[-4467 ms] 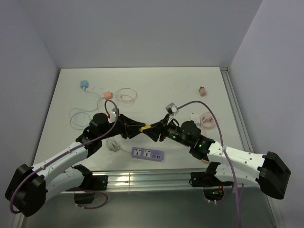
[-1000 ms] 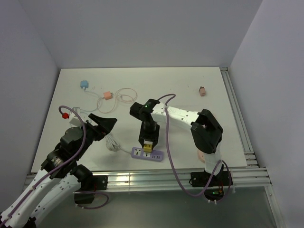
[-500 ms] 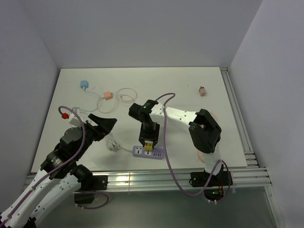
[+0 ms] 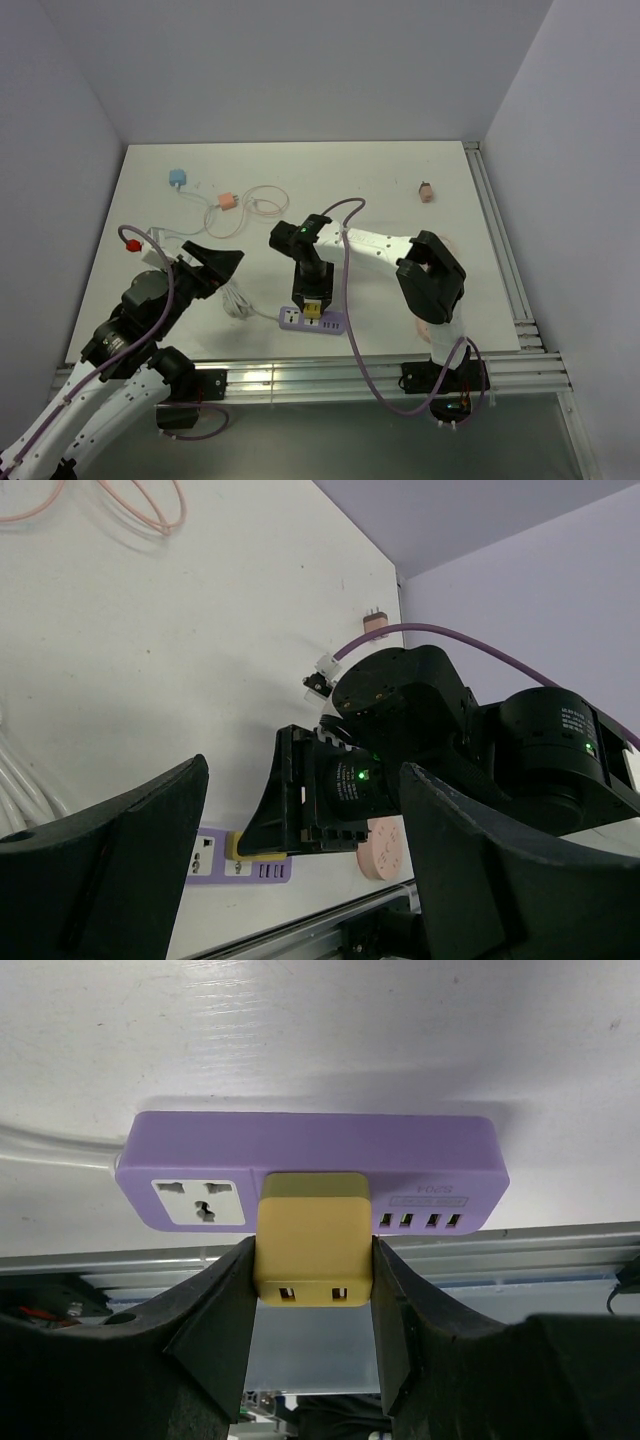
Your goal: Insert the plug
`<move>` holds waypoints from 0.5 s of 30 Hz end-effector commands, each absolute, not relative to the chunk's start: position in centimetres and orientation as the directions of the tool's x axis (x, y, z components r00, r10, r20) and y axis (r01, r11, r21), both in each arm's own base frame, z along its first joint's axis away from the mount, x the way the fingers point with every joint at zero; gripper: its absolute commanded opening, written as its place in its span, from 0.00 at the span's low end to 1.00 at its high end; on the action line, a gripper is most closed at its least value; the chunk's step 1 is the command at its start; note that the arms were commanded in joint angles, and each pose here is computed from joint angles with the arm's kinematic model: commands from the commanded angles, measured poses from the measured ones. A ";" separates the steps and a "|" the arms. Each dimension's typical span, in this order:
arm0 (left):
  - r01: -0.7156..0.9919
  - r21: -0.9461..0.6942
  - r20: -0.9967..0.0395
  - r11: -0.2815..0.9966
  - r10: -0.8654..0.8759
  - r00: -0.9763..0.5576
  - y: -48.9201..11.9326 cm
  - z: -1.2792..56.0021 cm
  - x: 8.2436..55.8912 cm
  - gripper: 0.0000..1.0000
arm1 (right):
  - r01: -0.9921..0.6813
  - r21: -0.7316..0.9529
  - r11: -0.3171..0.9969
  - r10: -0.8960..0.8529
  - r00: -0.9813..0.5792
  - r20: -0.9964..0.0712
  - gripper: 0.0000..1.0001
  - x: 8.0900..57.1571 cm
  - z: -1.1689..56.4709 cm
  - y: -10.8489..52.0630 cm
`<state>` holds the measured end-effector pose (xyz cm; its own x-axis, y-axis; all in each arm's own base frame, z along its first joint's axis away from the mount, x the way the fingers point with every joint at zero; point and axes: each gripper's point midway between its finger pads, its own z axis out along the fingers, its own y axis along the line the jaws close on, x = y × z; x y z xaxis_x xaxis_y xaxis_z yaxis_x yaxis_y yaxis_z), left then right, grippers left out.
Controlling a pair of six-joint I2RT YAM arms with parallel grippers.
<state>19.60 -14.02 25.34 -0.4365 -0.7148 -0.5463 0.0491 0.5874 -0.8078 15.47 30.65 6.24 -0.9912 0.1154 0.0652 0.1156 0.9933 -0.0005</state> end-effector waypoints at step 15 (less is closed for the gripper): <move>0.098 -0.810 -0.562 0.578 -0.718 -0.411 -13.8 28.0 19.3 0.83 | -0.041 0.170 0.985 -0.021 -0.992 -0.122 0.89 18.6 8.9 34.1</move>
